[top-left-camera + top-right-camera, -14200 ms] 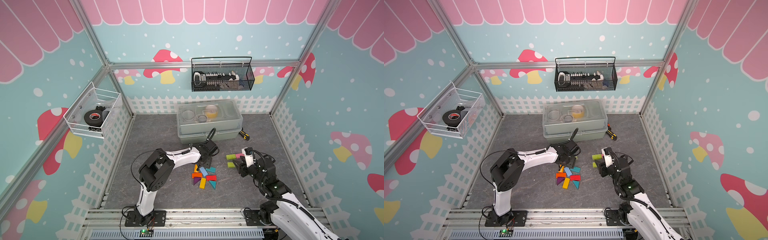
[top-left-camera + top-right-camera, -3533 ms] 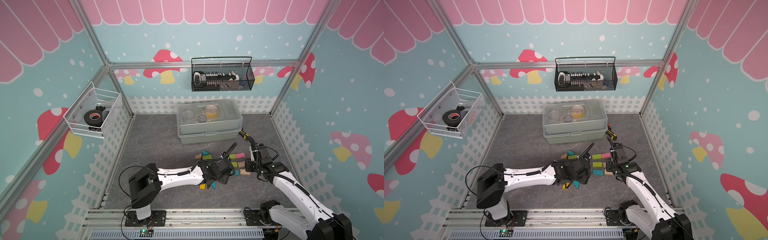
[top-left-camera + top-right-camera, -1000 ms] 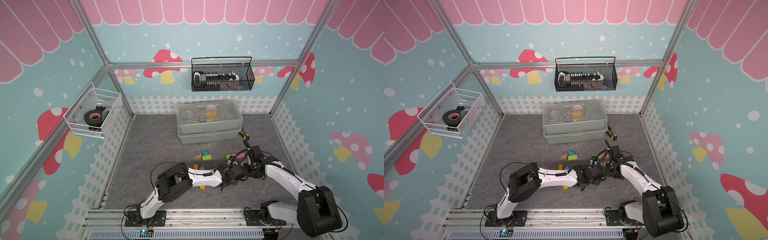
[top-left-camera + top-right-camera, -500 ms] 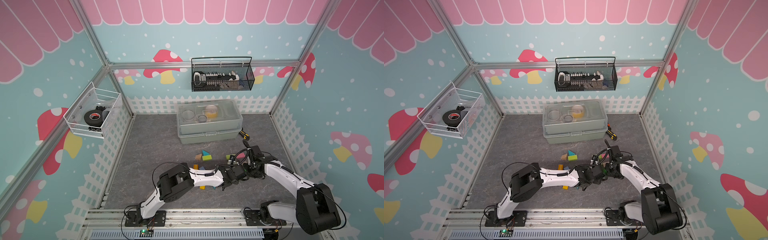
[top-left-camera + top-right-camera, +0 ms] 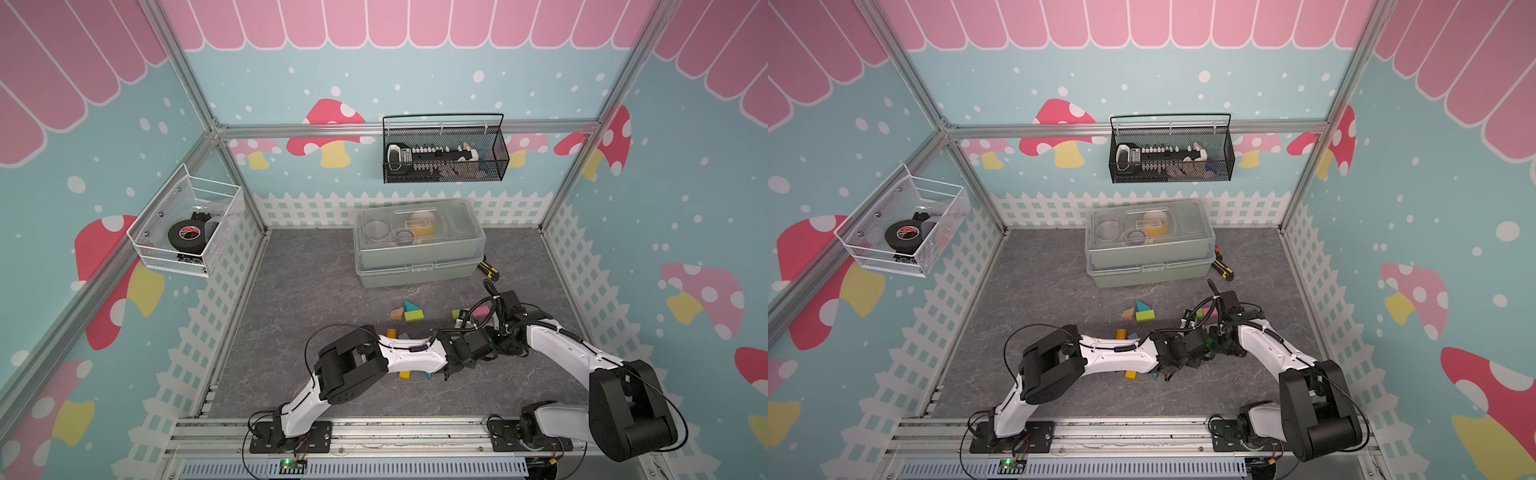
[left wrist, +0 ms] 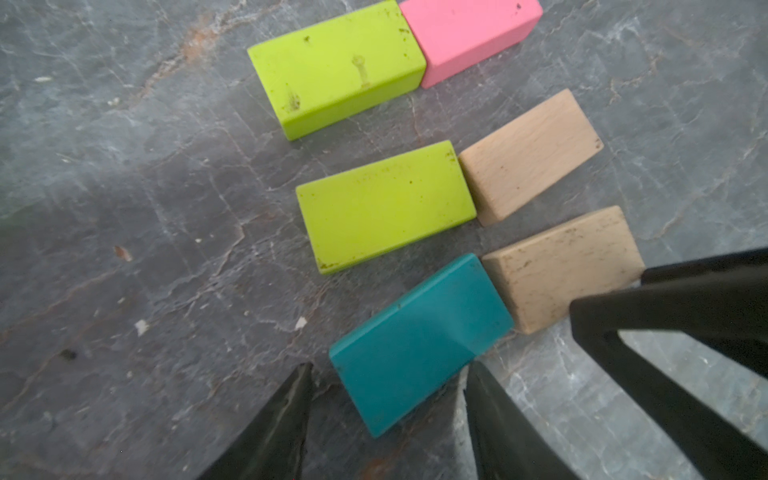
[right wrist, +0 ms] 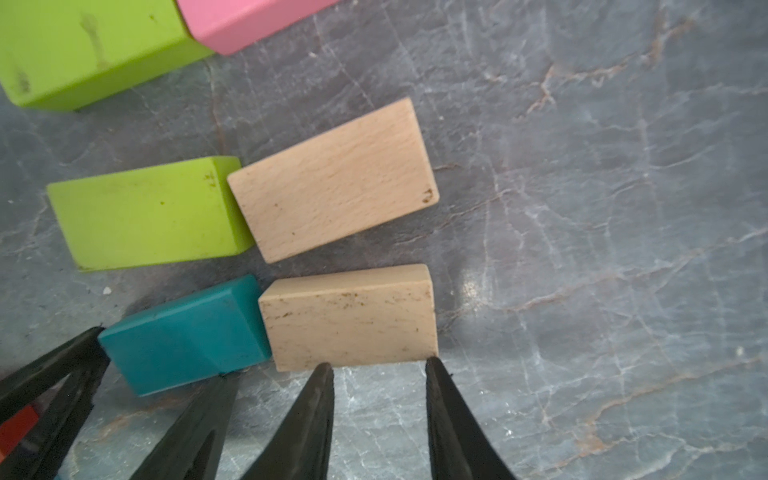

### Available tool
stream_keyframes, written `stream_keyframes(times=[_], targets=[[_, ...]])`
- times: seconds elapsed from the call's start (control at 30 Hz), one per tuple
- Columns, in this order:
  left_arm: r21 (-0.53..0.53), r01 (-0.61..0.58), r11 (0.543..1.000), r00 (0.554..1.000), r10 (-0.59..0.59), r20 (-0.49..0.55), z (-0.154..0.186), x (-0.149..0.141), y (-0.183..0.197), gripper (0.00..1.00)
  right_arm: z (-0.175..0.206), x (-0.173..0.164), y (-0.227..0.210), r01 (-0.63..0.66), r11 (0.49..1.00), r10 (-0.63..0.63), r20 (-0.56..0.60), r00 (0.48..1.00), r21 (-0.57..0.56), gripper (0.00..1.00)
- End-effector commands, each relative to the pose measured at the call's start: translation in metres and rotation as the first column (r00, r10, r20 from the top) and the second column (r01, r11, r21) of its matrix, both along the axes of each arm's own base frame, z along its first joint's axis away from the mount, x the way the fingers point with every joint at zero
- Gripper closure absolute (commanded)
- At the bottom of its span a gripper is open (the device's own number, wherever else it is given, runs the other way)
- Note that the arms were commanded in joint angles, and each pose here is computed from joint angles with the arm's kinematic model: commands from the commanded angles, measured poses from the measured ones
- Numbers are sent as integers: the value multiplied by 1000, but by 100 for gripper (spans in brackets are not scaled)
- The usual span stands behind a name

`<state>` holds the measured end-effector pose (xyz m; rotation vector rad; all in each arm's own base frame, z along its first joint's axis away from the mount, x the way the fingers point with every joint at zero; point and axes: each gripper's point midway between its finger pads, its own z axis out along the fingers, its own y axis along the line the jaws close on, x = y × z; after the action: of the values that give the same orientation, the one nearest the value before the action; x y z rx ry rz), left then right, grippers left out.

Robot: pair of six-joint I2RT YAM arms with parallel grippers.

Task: Assemble a piece of candy with building blocks
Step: Assemble the building block at the center of the board.

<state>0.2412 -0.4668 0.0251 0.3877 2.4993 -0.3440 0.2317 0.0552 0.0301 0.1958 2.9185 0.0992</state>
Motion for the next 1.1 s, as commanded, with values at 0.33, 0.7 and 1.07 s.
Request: stream_keyframes(times=[0.33,0.7,1.07], targets=[[21,84,996,996,-85,11,-9,9,-3,42,-10,-14,-4,2,1000,-4,-74,997,-22,58],[12,142,990,990,-142,-3,-10,7,-9,43,-15,-14,-5,-6,999,2,-96,995,-36,60],[21,169,985,985,-169,22,6,12,2,37,4,-8,-5,6,1000,-6,-16,1000,-25,58]])
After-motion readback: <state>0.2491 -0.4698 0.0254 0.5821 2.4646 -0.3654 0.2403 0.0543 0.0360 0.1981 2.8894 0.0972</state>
